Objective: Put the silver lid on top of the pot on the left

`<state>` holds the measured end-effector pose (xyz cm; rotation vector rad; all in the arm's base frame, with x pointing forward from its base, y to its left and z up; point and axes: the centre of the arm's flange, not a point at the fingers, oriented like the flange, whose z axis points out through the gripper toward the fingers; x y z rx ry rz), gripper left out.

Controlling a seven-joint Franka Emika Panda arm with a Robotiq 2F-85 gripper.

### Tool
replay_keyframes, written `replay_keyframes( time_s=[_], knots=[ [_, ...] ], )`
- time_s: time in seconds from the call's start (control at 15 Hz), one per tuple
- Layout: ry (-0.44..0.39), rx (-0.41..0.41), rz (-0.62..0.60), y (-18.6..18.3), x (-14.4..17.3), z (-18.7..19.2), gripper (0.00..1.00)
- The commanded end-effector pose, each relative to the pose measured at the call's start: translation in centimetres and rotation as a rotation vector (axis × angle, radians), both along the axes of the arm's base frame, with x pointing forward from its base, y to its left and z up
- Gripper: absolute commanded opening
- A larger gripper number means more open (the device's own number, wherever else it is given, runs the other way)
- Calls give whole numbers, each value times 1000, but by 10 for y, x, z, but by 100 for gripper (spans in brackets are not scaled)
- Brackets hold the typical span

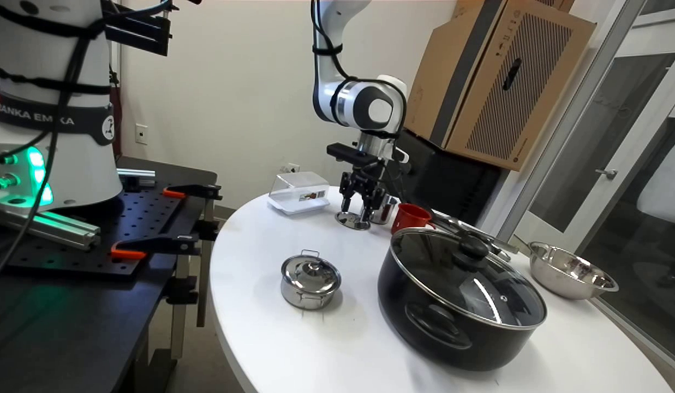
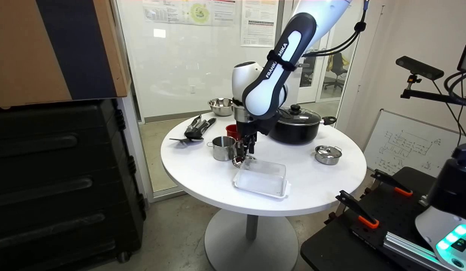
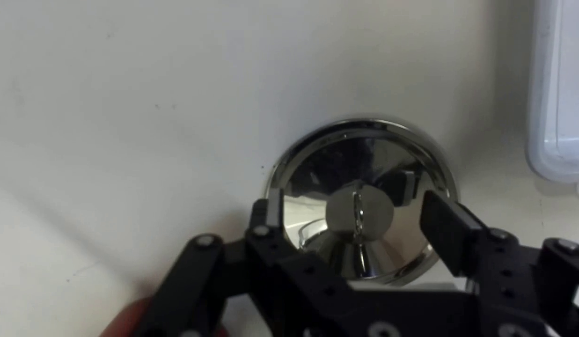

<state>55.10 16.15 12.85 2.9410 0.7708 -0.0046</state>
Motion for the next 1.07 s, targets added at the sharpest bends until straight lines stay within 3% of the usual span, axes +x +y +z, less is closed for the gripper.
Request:
replay_keyframes(
  time_s=[0.0, 0.4, 1.0],
  knots=[
    [4, -4, -18, 5, 4, 1, 44],
    [7, -8, -22, 6, 6, 1, 1],
    [5, -15, 13, 7, -1, 16, 0]
  ],
)
